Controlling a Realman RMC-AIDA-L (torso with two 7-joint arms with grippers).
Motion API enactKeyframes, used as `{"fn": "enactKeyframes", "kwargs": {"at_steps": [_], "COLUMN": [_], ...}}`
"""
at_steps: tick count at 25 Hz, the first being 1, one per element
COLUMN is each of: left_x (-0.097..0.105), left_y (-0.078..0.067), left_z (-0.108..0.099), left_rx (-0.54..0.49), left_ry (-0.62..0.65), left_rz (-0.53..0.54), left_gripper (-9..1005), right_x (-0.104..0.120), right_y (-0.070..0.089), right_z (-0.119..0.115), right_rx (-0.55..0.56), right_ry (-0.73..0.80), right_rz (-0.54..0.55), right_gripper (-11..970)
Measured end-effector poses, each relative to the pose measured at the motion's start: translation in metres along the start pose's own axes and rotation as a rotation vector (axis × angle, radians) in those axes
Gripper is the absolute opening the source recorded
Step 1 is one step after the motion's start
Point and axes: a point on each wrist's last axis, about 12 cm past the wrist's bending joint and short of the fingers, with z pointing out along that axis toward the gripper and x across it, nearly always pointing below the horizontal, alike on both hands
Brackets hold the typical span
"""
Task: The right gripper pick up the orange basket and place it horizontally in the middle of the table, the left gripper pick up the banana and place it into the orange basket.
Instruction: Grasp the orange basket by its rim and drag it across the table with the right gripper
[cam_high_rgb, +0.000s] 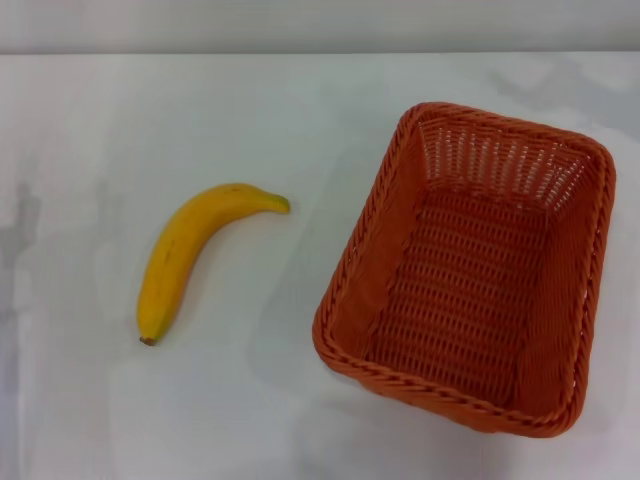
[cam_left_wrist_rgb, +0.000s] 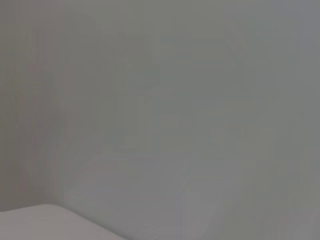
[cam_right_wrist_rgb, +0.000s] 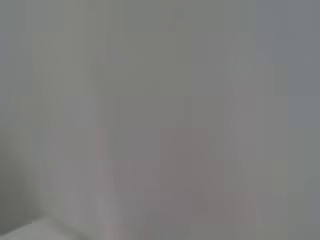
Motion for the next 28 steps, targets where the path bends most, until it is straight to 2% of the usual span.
{"fn": "enactKeyframes", "kwargs": {"at_steps": [4,7,10,13,16,19,28], "left_x": [-0.001,-0.002,-0.002,-0.002,-0.002,-0.002,-0.002], "left_y": [0.0,0.001,0.0,-0.004,-0.006,-0.005,-0.007], "left_z": [0.001,0.002,0.002,0.005,0.006,0.005,0.006], "left_rx": [0.003,0.004,0.022,0.038,0.054,0.055,0.061], "left_ry": [-0.002,-0.004,0.0,0.001,0.003,0.004,0.004], "left_rz": [0.005,0.012,0.024,0.028,0.032,0.034,0.035], "left_gripper": [871,870,869,868,867,866,862], "right_x": [-0.026,-0.029,-0.023,-0.009,0.009,0.019,0.039], "right_y": [0.013,0.023,0.032,0.035,0.035,0.038,0.049], "right_z": [0.015,0.028,0.038,0.042,0.046,0.053,0.069], "right_rx": [-0.104,-0.132,-0.149,-0.138,-0.099,-0.059,-0.053], "right_ry": [0.222,0.395,0.517,0.585,0.651,0.688,0.74], "right_rz": [-0.018,-0.046,-0.065,-0.061,-0.069,-0.105,-0.126], "right_gripper": [799,796,793,790,723,656,649]}}
